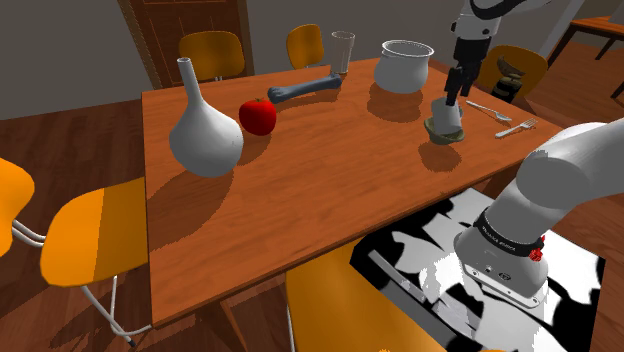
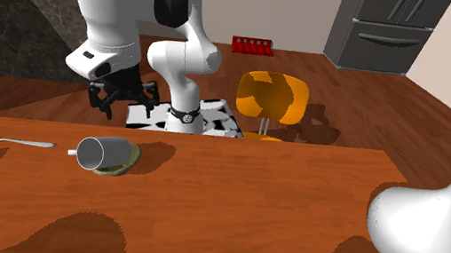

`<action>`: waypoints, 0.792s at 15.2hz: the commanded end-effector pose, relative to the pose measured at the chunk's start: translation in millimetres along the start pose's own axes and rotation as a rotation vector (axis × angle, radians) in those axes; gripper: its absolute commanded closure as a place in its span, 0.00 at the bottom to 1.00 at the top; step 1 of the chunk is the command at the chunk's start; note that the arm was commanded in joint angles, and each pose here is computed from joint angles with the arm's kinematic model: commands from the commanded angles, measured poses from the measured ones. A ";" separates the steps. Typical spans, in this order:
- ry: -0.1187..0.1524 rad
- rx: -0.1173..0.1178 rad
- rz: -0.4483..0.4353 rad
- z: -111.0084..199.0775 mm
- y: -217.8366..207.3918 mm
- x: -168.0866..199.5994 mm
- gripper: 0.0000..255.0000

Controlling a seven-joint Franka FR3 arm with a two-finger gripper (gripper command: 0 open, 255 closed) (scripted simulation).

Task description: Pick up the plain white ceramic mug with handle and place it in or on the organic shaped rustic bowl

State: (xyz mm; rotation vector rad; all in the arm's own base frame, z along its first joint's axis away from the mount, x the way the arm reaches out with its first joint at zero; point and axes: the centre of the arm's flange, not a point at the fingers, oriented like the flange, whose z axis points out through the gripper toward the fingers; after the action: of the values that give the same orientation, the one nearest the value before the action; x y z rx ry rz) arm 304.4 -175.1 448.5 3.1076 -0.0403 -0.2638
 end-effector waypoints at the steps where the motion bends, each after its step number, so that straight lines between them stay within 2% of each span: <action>1: 0.000 0.000 0.000 0.0 0.0 0.0 0.00; 5: 0.000 0.000 0.000 -50.0 0.0 0.0 0.00; 12: 0.000 0.000 0.000 -50.0 0.0 0.0 0.00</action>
State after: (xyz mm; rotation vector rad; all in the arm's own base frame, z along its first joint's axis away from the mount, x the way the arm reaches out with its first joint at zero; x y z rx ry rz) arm 312.8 -174.1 497.7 3.1076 -0.0403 -0.2637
